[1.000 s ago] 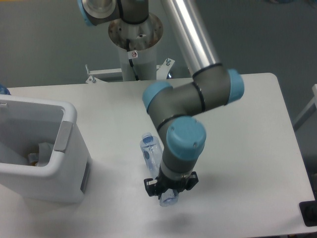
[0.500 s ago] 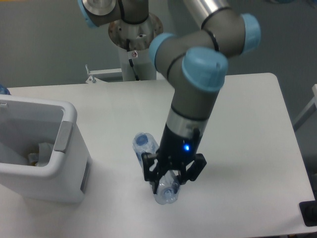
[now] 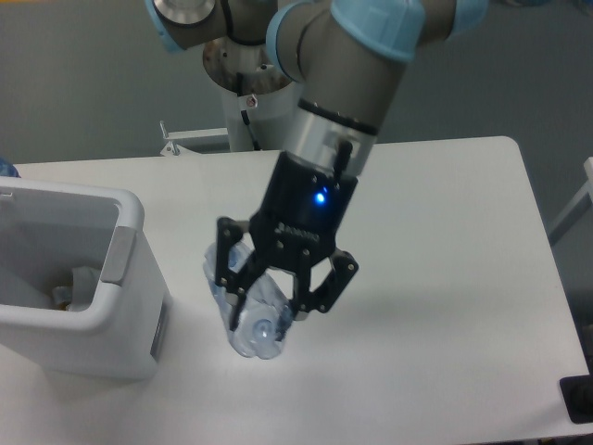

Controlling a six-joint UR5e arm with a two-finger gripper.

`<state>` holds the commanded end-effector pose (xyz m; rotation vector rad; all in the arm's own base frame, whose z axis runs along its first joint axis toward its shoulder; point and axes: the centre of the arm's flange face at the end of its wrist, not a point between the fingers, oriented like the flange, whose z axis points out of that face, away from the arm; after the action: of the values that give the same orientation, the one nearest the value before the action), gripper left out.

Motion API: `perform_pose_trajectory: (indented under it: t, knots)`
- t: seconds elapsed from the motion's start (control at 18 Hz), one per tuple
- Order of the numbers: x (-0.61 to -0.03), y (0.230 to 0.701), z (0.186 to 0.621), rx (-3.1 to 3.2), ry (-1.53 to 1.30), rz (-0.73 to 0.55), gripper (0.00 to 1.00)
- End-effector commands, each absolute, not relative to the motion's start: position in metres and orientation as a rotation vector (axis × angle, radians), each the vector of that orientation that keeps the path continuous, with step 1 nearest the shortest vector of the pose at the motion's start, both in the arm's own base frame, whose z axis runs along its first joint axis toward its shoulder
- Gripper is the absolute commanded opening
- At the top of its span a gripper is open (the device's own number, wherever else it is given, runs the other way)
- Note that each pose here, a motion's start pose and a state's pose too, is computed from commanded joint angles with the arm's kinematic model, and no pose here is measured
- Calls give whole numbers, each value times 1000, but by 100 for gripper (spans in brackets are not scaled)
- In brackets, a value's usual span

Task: Place the trash in the trash can
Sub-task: 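Lift the bottle and carry it over the white bin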

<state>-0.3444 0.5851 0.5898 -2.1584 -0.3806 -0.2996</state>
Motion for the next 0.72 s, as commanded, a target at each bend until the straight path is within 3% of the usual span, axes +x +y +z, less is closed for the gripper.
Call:
perform_pose_trajectory:
  t: [0.72]
  knots:
    - [-244,599,643,-2065,-133,-392,32]
